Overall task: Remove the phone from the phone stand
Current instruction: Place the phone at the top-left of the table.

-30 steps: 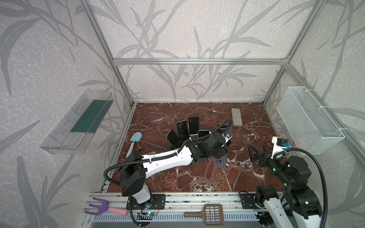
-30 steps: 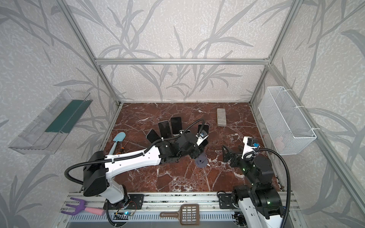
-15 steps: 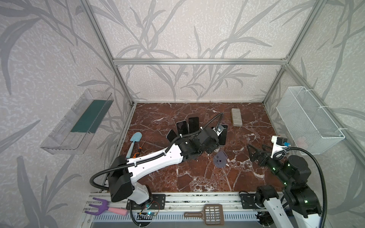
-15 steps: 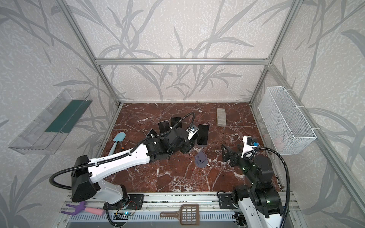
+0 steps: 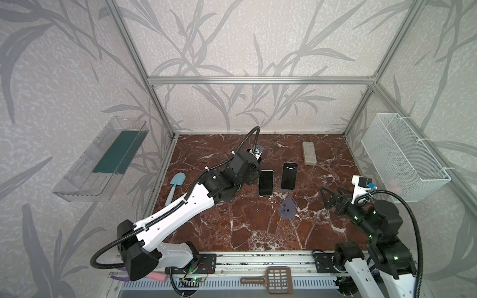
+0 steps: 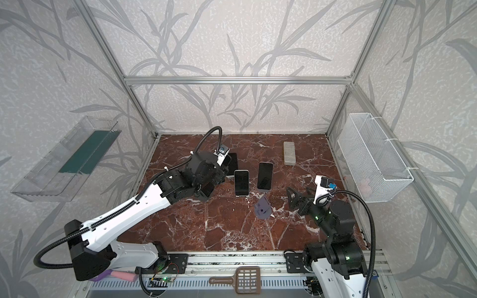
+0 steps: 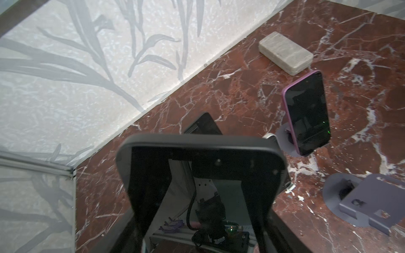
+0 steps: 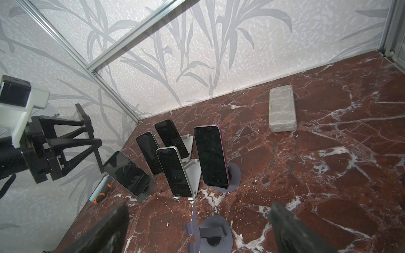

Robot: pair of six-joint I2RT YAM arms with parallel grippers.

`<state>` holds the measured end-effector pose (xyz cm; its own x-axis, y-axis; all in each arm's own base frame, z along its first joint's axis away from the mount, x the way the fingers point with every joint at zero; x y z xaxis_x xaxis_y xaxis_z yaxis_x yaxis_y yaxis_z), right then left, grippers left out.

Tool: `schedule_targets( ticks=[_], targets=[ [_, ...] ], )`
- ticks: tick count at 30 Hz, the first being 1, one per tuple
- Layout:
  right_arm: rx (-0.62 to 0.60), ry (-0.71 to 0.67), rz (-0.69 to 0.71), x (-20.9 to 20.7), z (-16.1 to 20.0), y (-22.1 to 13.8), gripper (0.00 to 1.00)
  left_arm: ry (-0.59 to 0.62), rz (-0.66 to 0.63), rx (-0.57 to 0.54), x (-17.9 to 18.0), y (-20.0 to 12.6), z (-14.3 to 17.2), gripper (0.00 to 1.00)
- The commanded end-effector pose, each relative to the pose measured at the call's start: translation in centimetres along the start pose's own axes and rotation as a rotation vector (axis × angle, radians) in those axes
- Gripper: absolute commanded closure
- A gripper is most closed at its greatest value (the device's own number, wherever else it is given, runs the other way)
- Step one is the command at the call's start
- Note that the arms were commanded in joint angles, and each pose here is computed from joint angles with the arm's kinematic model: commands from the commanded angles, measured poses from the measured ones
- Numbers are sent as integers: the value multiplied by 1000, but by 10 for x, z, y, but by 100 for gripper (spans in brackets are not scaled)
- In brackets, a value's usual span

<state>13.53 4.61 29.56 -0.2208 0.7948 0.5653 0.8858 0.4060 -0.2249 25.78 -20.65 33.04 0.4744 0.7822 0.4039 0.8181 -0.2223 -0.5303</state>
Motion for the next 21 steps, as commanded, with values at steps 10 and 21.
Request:
schedule_targets(
  ticks=[10, 21],
  targets=[
    [-10, 2, -49, 5, -6, 8, 1, -129, -169, 70, 86, -13, 14, 40],
    [3, 22, -66, 2, -1, 15, 2, -229, -202, 136, 135, 15, 34, 40]
  ],
)
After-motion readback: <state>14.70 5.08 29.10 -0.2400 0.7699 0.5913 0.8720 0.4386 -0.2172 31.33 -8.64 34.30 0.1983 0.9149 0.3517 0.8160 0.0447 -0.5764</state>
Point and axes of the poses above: each gripper's point midway between its finger pads, its own y axis out along the fingers, its own x axis along the line the jaws close on, z = x × y, the point moved 7 cm from there along -y, back along the fingers, and after that the axes turned 6 degrees about y, right-handed, at the moved point
